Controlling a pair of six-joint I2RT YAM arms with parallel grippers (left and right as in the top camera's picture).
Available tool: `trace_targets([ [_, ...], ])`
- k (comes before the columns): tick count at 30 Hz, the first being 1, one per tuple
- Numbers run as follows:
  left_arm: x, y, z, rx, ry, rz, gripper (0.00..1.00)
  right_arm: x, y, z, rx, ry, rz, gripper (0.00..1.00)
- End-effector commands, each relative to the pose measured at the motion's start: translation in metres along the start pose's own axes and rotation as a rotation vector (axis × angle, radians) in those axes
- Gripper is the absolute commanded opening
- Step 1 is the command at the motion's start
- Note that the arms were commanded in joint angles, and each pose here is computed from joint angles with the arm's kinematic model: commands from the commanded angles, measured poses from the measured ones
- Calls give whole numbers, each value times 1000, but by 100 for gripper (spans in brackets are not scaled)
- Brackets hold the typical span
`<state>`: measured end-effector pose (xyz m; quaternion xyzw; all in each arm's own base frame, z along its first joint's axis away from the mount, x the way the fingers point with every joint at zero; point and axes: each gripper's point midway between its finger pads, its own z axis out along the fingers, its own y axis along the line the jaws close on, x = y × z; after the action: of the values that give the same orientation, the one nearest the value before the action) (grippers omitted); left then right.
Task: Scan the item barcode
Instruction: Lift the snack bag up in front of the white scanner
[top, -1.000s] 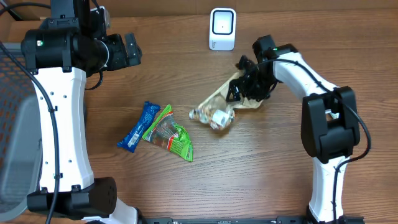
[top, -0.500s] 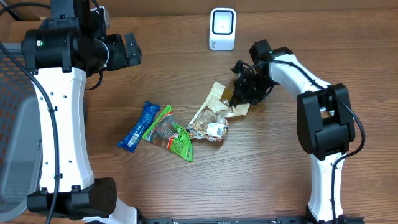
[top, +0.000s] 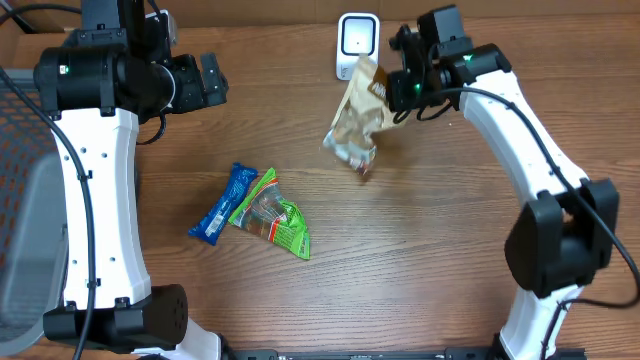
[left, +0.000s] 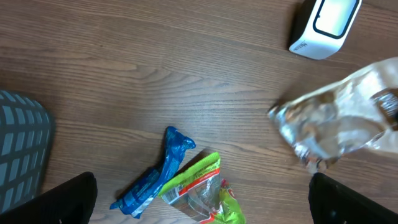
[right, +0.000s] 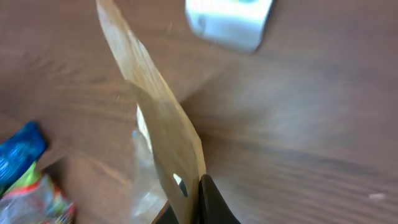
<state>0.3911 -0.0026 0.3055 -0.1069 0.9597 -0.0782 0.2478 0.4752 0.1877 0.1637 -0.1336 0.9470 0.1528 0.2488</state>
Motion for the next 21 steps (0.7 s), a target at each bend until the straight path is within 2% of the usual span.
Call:
trace_targets([
  [1,-3,-2,-3,7,-12,-4,100,-33,-10,-30,258,-150,-43,4],
  [6,-3,-2,-3,6,-11,-5,100,-57,-16,-47,518,-282,-73,4],
  [11,-3,-2,-3,7,-12,-4,99,-91,-20,-85,774,-483,-74,4],
  [21,-3,-2,-3,7,-12,-4,100,-151,-14,-133,895,-750,-150,4],
])
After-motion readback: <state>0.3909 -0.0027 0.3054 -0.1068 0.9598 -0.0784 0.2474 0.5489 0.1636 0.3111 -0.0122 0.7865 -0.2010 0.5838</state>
